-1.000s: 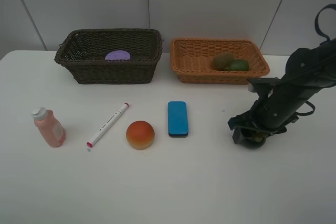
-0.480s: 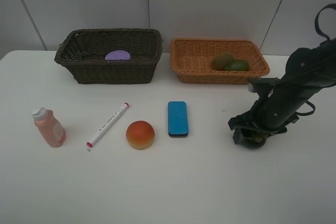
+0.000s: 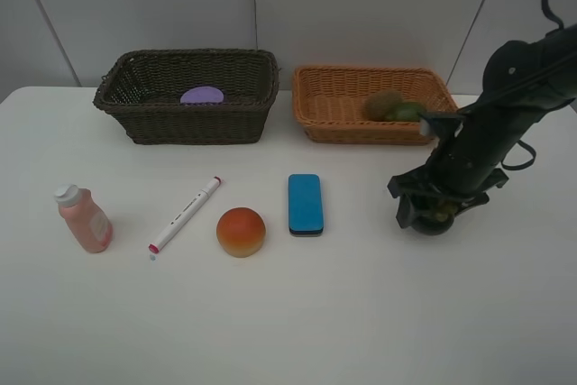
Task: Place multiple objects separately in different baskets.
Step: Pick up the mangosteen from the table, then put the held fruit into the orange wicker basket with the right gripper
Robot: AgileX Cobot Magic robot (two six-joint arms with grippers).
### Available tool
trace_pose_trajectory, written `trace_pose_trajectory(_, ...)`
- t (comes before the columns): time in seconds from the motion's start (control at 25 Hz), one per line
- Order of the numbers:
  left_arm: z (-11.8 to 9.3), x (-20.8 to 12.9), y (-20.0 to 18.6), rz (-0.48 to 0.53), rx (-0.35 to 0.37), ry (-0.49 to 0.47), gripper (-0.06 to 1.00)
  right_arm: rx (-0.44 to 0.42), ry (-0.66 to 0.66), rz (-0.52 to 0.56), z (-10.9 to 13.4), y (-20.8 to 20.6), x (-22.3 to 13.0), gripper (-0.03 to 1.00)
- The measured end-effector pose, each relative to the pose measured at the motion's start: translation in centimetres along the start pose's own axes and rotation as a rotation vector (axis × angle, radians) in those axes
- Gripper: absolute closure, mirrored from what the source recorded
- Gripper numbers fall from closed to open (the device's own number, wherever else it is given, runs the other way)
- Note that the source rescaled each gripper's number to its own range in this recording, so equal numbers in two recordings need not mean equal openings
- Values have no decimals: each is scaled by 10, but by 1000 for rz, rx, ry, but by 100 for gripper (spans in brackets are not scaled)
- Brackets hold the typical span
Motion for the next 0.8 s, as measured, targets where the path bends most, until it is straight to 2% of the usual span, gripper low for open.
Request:
trace_pose_trajectory(0.36,0,0,0,0,0,0,-6,-15,-22,-106,-4,-40,47,75)
trace_pose_trajectory(0.8,0,0,0,0,0,0,-6,-106,-71,-354,-17,-97,111,75)
Point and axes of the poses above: a point on each arm's last joint axis where the gripper is mounted, y pointing out along that axis toward the gripper, z along the wrist's bending axis when the last joint is at zero, x = y × z, the point moved 6 cm from there along y, pointing out along that axis toward the gripper, and after that the axes turned 11 degrees about -y, right-handed, at the moved point
